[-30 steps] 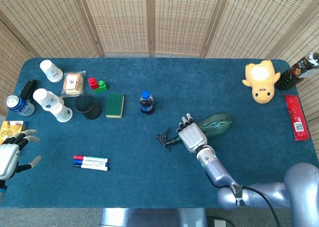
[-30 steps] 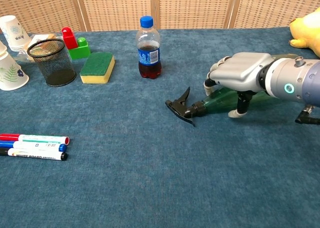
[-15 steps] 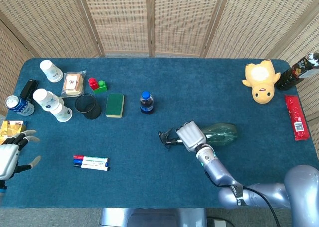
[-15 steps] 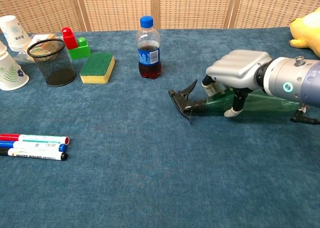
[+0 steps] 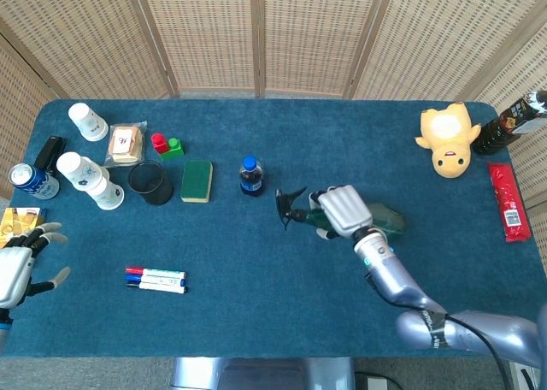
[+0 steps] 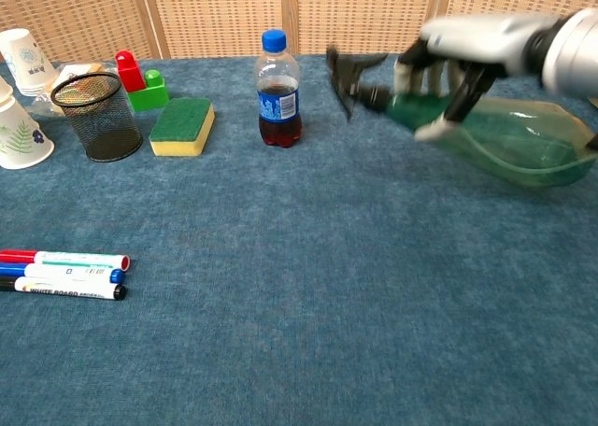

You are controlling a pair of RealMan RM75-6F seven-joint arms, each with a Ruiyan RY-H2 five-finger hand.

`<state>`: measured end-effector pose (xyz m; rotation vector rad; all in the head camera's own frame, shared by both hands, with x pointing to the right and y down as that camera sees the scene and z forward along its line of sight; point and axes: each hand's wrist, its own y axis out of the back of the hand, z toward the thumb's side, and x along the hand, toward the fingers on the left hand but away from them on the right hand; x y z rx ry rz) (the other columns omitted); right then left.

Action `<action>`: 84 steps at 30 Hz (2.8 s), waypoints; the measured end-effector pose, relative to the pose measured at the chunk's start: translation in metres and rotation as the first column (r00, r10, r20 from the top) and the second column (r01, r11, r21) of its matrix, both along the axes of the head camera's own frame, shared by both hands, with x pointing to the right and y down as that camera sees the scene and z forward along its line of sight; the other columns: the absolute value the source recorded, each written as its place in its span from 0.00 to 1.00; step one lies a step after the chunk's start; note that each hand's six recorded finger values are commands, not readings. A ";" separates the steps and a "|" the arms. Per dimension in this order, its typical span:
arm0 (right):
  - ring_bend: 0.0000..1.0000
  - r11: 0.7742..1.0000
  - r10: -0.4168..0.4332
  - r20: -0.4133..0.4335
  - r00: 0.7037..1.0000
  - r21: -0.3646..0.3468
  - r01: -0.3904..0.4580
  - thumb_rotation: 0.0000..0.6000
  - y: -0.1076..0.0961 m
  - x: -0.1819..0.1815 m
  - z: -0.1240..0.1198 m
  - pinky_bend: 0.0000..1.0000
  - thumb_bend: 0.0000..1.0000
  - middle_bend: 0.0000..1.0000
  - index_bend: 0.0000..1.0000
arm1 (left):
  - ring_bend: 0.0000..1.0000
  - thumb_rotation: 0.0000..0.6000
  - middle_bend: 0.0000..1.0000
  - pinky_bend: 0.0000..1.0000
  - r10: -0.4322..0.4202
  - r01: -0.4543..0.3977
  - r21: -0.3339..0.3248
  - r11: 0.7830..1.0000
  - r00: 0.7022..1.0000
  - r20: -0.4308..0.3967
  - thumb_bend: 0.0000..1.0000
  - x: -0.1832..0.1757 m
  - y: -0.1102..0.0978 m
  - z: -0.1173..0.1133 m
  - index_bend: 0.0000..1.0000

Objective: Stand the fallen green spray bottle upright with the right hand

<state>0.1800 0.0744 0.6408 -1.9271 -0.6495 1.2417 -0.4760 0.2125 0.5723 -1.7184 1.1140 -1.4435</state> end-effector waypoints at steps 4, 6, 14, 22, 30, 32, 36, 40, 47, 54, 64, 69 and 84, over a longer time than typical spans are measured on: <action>0.44 0.995 0.101 0.119 0.988 -0.014 -0.100 1.00 -0.014 0.013 -0.014 0.49 0.26 0.59 0.62 | 0.27 1.00 0.26 0.31 -0.004 0.004 0.001 1.000 1.000 0.007 0.31 0.000 -0.001 -0.001 0.36; 0.44 0.989 0.146 0.175 0.974 -0.024 -0.144 1.00 -0.020 0.019 -0.021 0.49 0.27 0.59 0.62 | 0.27 1.00 0.27 0.31 -0.007 0.007 0.000 1.000 1.000 0.009 0.31 0.000 -0.001 -0.001 0.36; 0.43 0.958 0.287 0.346 0.893 -0.079 -0.277 1.00 -0.033 0.039 -0.033 0.48 0.26 0.59 0.62 | 0.27 1.00 0.27 0.31 -0.017 0.017 -0.003 1.000 1.000 0.020 0.31 -0.002 -0.004 -0.001 0.36; 0.42 0.900 0.430 0.496 0.755 -0.173 -0.399 1.00 -0.037 0.059 -0.031 0.46 0.26 0.59 0.62 | 0.27 1.00 0.27 0.32 -0.007 0.007 0.016 1.000 0.999 0.045 0.31 0.000 -0.008 -0.006 0.36; 0.42 0.846 0.507 0.595 0.624 -0.202 -0.494 1.00 -0.035 0.085 -0.017 0.45 0.24 0.59 0.62 | 0.27 1.00 0.27 0.35 0.005 -0.006 0.019 1.000 0.999 0.053 0.31 0.005 -0.012 -0.009 0.36; 0.42 0.836 0.513 0.610 0.604 -0.197 -0.511 1.00 -0.033 0.092 -0.013 0.45 0.24 0.59 0.61 | 0.27 1.00 0.27 0.36 0.008 -0.009 0.023 1.000 0.999 0.053 0.31 0.006 -0.014 -0.011 0.36; 0.42 0.823 0.516 0.633 0.577 -0.179 -0.539 1.00 -0.028 0.105 -0.009 0.44 0.24 0.58 0.61 | 0.27 1.00 0.27 0.35 0.014 -0.016 0.033 0.999 0.998 0.053 0.31 0.008 -0.017 -0.014 0.36; 0.41 0.820 0.511 0.644 0.569 -0.167 -0.548 1.00 -0.023 0.113 -0.006 0.43 0.24 0.58 0.61 | 0.27 1.00 0.27 0.29 0.020 -0.022 0.034 0.999 0.998 0.054 0.31 0.011 -0.018 -0.016 0.36; 0.40 0.816 0.512 0.642 0.571 -0.155 -0.557 1.00 -0.011 0.128 0.002 0.43 0.24 0.58 0.61 | 0.27 1.00 0.27 0.32 0.028 -0.030 0.037 0.999 0.998 0.053 0.31 0.014 -0.018 -0.018 0.36; 0.37 0.815 0.519 0.630 0.578 -0.162 -0.556 1.00 -0.001 0.137 0.005 0.40 0.24 0.55 0.58 | 0.27 1.00 0.27 0.33 0.030 -0.032 0.042 0.999 0.998 0.049 0.31 0.016 -0.018 -0.020 0.36; 0.30 0.834 0.505 0.619 0.601 -0.170 -0.526 1.00 0.001 0.135 0.004 0.33 0.23 0.46 0.45 | 0.27 1.00 0.27 0.32 0.025 -0.027 0.046 0.999 0.999 0.047 0.31 0.013 -0.017 -0.020 0.36; 0.28 0.838 0.500 0.618 0.607 -0.168 -0.519 1.00 0.002 0.135 0.003 0.32 0.23 0.44 0.41 | 0.27 1.00 0.27 0.32 0.023 -0.025 0.044 0.999 0.999 0.044 0.31 0.013 -0.016 -0.019 0.36; 0.24 0.849 0.488 0.617 0.618 -0.173 -0.499 1.00 0.000 0.132 -0.002 0.28 0.23 0.40 0.35 | 0.27 1.00 0.27 0.30 0.021 -0.022 0.042 0.999 0.999 0.041 0.31 0.011 -0.015 -0.017 0.36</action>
